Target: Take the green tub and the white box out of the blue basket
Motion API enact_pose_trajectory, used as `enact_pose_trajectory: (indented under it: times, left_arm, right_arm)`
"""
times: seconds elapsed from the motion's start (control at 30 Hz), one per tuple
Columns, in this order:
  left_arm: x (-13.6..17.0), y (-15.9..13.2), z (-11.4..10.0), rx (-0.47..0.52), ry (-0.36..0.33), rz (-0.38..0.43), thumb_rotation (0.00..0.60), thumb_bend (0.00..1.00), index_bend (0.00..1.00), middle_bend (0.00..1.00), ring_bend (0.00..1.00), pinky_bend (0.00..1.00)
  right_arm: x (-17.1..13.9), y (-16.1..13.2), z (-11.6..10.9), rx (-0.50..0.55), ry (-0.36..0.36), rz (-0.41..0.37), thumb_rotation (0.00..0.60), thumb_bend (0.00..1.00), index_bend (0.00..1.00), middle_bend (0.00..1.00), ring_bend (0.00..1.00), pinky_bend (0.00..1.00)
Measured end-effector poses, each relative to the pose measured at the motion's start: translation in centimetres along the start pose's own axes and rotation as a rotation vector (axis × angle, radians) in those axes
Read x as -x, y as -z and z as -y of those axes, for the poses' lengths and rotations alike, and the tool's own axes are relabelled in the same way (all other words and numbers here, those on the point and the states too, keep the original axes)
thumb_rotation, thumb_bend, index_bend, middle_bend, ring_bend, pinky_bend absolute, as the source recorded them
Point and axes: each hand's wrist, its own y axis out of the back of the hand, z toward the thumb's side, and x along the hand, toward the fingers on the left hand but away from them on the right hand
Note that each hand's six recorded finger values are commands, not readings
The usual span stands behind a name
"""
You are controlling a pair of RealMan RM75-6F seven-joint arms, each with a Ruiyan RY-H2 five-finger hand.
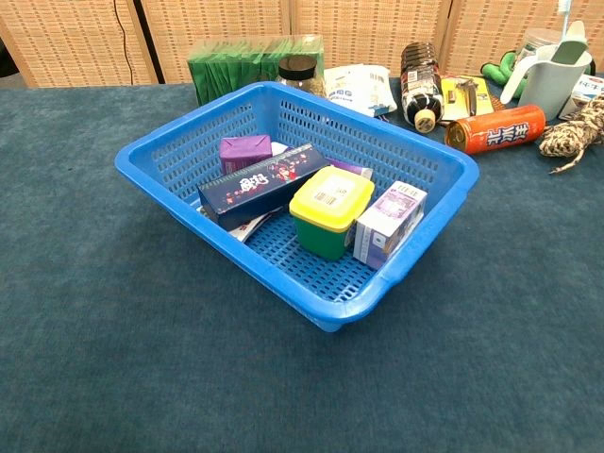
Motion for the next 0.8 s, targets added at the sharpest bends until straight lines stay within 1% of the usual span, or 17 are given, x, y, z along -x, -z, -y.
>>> enact_pose_trajectory:
  times: [0.23,0.37,0.57,0.7,0.8]
  left_arm:
    - [0.0,-0.1,0.1,0.016,0.021,0.005,0.6,0.16,0.0,0.0,0.0,0.0]
    - [-0.5,-1.0,-0.6,0.037,0.031,0.053,0.6,0.16,0.0,0.0,0.0,0.0]
    - [-3.4,-4.1,-2.9,0.036,0.049,0.179,0.6,0.16,0.0,0.0,0.0,0.0]
    - [-6.2,-7.5,-4.5,0.032,0.074,0.292,0.6,0.17,0.0,0.0,0.0,0.0]
    - [-8.1,-10.3,-4.9,0.024,0.113,0.375,0.6,0.17,0.0,0.0,0.0,0.0]
  right_arm:
    - [0.0,-0.1,0.2,0.004,-0.013,-0.002,0.6,0.0,0.0,0.0,0.0,0.0]
    - [0.1,-0.4,0.1,0.013,-0.01,-0.01,0.6,0.0,0.0,0.0,0.0,0.0]
    - [0.2,-0.4,0.3,0.011,-0.017,-0.008,0.6,0.0,0.0,0.0,0.0,0.0]
    - [0.5,-0.1,0.4,0.008,-0.021,0.002,0.6,0.0,0.0,0.0,0.0,0.0]
    - [0.7,0.0,0.6,0.009,-0.027,0.008,0.6,0.0,0.0,0.0,0.0,0.0]
